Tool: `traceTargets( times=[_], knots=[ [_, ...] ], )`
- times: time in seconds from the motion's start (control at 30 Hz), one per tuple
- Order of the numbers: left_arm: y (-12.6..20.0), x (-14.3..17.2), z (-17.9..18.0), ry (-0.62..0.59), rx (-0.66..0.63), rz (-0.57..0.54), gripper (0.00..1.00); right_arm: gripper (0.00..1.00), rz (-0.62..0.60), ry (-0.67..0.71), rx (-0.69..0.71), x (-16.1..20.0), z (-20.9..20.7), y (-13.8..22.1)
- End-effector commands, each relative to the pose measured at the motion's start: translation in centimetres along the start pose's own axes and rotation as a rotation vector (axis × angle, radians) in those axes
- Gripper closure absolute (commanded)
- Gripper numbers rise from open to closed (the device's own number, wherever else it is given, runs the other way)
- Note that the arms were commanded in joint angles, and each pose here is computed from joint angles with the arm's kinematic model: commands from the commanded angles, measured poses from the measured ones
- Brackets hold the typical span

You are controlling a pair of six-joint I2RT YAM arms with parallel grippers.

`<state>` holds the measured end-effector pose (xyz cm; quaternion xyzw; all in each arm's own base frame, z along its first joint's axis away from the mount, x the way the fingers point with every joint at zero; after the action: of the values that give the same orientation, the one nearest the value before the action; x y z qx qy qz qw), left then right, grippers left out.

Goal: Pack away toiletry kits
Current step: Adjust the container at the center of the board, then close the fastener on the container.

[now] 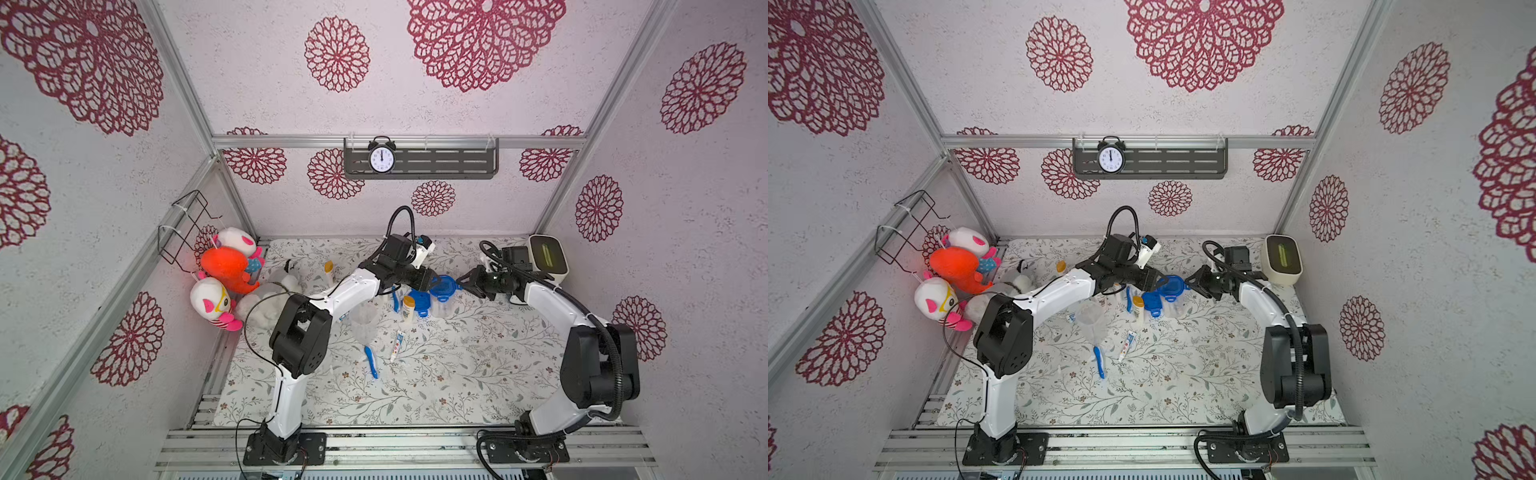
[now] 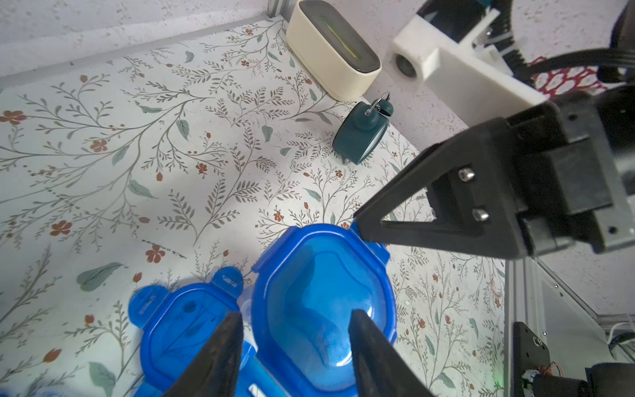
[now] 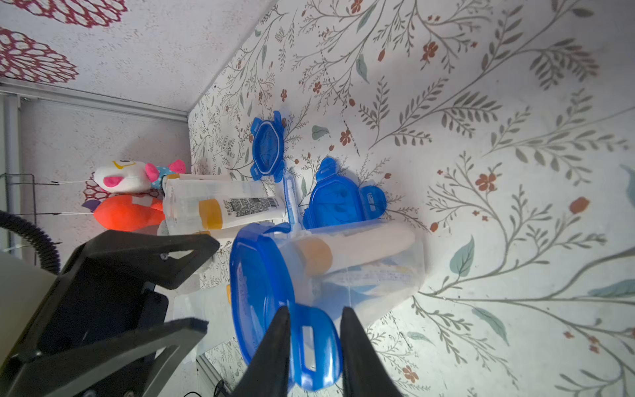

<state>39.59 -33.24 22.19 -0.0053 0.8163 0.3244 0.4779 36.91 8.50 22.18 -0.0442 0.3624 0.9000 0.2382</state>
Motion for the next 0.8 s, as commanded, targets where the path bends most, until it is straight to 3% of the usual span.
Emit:
traceTargets(
  times=[0.0,0.07,0.2,0.23,0.27,0.43,0.77],
  knots=[
    [-0.6,-0.1,-0.1,-0.023,0.049,-0.012,0.47,0.7,0.006,0.103,0.034,-0.8,1.3,1.0],
    [-0.5,-0.1,-0.1,-0.022,0.051,-0.013,0.47,0.59,-0.006,0.123,0.072,-1.4,1.5,1.3],
    [0.0,-0.6,0.5,0.004,0.009,-0.036,0.49,0.26,-0.085,0.182,0.164,-2.2,2.3,3.1],
    [0.3,-0.9,0.7,0.014,-0.001,-0.05,0.49,0.06,-0.121,0.198,0.195,-2.2,2.6,3.9],
    [0.8,-1.2,1.0,0.023,-0.013,-0.07,0.49,0.01,-0.155,0.214,0.229,-2.1,2.9,4.6],
    [3.8,-2.2,1.5,0.01,-0.061,-0.147,0.45,0.01,-0.214,0.263,0.411,-0.7,4.5,6.7],
    [8.6,-2.6,0.8,-0.048,-0.126,-0.196,0.3,0.01,-0.043,0.398,0.577,1.3,8.3,3.3]
  ],
)
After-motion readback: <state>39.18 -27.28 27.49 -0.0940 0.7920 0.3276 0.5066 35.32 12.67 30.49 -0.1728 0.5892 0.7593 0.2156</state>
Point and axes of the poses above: each gripper's point midway between its finger pads, its own y axis back along the fingers, its own z axis along the line the jaws close on, x = y × z, the point moved 9 cm from there along y, back along the fingers, and after that the axes turned 4 degrees about -y, right-handed, at the moved point
